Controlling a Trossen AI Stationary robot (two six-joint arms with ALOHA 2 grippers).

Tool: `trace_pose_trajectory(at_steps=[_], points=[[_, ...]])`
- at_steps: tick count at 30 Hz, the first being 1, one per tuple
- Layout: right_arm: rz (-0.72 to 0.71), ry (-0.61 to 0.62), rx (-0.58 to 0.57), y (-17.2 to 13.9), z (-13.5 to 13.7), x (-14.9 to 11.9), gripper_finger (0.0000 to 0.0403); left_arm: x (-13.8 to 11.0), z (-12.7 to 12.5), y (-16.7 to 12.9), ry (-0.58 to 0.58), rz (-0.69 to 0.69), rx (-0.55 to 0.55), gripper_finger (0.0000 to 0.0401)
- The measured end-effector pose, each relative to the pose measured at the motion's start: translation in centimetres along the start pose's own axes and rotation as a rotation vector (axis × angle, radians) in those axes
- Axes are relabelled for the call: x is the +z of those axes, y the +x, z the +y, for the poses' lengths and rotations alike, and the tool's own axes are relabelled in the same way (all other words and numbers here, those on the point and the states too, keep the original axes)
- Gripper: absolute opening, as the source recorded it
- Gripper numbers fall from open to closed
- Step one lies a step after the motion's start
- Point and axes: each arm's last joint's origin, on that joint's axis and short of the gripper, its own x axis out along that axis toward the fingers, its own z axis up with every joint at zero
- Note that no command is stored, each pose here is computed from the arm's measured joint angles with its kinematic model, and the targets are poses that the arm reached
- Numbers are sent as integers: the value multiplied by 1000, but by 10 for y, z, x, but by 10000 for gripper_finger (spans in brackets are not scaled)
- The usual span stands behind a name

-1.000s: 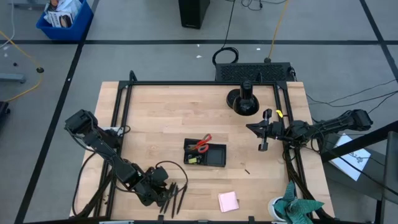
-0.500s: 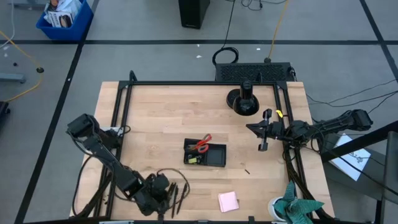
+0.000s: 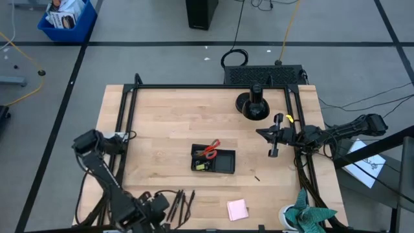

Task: Pick and place office supplies into organizer
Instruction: Put the black pen into the black desk organizer

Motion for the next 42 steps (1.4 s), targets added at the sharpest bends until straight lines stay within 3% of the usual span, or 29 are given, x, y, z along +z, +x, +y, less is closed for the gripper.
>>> trace_pose_trajectory(at_steps=[4, 8, 12, 16, 25, 37, 42], points=[[6, 41, 3, 0, 0, -1, 0, -13, 7, 6, -85, -65, 36, 3], [32, 70, 11, 0, 1, -3, 0, -24, 18, 25, -179, -57, 136, 4], [49, 57, 15, 0, 1, -5, 0, -24, 20, 40, -215, -51, 165, 2], [33, 52, 12, 0, 1, -3, 0, -11, 16, 45, -248, -40, 144, 10], [44, 47, 15, 0, 1, -4, 0, 39, 18, 59, -179, 90, 177, 11], [48, 39, 16, 0, 1, -5, 0, 72, 24, 66, -176, 116, 189, 142], [47, 40, 16, 0, 1, -5, 0, 74, 24, 67, -177, 121, 190, 166]])
